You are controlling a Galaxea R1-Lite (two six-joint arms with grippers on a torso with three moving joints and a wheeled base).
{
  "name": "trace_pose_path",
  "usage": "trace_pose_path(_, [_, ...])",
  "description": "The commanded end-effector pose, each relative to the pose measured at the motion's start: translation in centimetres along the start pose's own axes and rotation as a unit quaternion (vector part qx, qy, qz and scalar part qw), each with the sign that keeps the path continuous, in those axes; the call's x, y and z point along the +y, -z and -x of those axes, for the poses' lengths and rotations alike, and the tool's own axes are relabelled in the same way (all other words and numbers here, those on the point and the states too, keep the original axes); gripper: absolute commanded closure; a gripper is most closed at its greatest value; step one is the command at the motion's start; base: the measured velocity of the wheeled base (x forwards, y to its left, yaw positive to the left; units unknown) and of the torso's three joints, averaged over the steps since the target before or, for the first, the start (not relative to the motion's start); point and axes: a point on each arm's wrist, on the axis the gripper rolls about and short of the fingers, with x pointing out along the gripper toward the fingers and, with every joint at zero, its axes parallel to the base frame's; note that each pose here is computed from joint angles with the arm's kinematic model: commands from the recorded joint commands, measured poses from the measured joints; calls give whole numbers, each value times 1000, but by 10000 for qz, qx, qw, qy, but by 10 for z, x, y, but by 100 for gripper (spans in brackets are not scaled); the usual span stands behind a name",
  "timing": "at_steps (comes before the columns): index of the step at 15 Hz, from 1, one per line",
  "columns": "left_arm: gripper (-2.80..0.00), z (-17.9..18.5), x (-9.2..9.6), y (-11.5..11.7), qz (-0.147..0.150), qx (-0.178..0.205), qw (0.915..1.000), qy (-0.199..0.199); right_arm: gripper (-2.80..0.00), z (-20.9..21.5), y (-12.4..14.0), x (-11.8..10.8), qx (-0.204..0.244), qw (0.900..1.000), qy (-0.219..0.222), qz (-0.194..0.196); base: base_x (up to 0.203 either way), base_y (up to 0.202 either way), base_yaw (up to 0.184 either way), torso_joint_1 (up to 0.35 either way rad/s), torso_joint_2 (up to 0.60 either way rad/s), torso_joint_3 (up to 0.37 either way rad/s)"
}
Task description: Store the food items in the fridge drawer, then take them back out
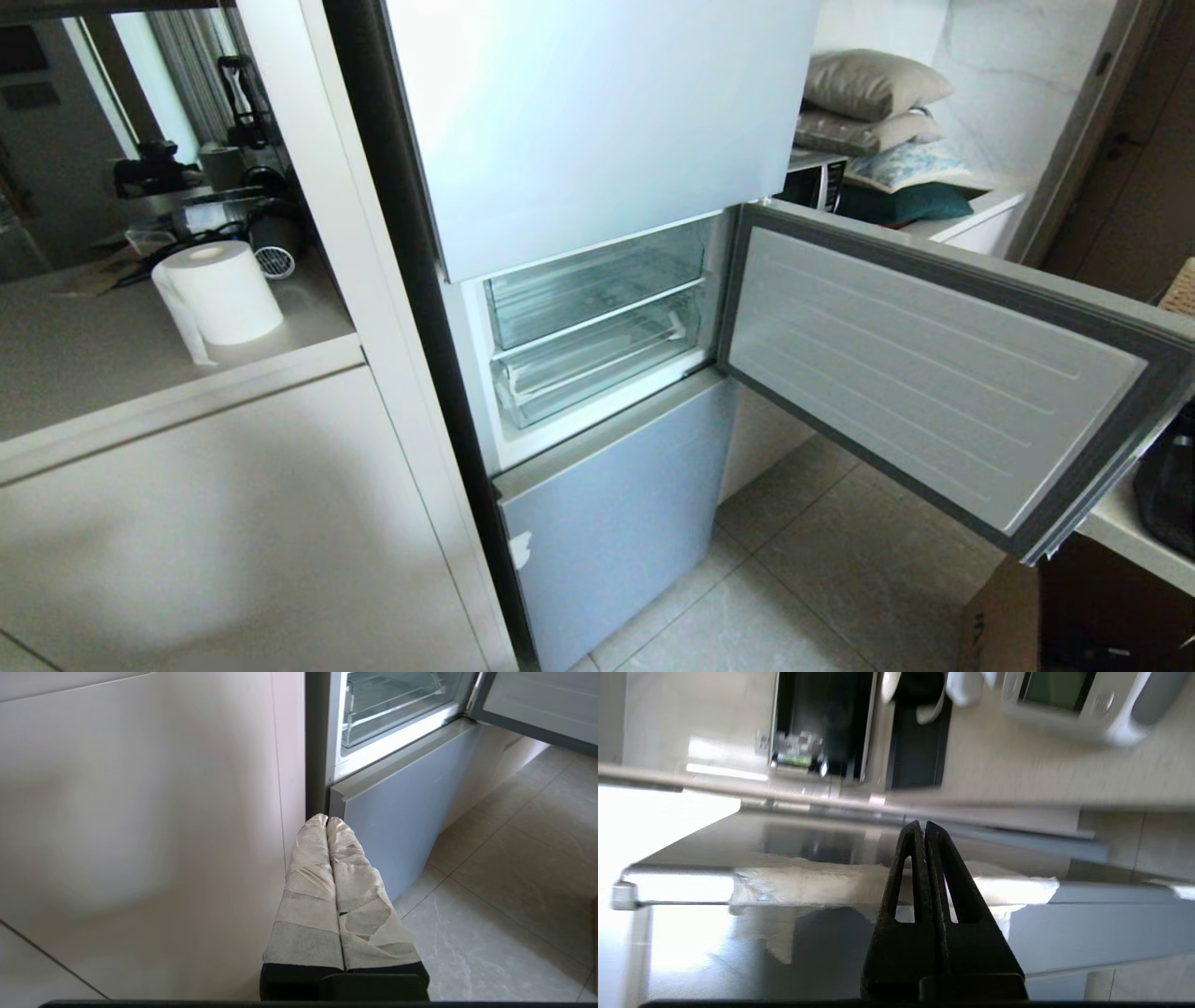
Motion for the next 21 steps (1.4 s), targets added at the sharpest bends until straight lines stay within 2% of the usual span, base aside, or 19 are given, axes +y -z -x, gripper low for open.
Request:
trace_pose_path(1, [0,0,0,0,4,8,10000,0,0,18,11,21,352,9989,-291,55,0,0,0,0,0,0])
trace_pose_path(4, [0,0,0,0,-2,8,10000,0,0,50,33,44,671,9963,-523,125,0,0,0,0,0,0])
trace_pose_path(8, [0,0,0,0,4,8,10000,0,0,102,76,71,1041,9909,-828,230,0,0,0,0,0,0])
trace_pose_path(10, [0,0,0,0,4,8,10000,0,0,121,91,87,1012,9896,-976,310,0,0,0,0,0,0])
trace_pose_path(11, [0,0,0,0,4,8,10000,0,0,122,93,93,798,9923,-917,219,0,0,0,0,0,0])
trace_pose_path(13, [0,0,0,0,4,8,10000,0,0,105,102,107,-20,9987,-499,120,0,0,0,0,0,0])
trace_pose_path(14, [0,0,0,0,-2,8,10000,0,0,91,118,118,-175,9993,-296,178,0,0,0,0,0,0])
trace_pose_path(16, [0,0,0,0,4,8,10000,0,0,66,159,131,28,9980,92,619,0,0,0,0,0,0])
trace_pose_path(18, [0,0,0,0,4,8,10000,0,0,36,196,128,468,9928,435,1014,0,0,0,0,0,0])
trace_pose_path(21, [0,0,0,0,3,8,10000,0,0,2,245,119,1221,9742,645,1784,0,0,0,0,0,0])
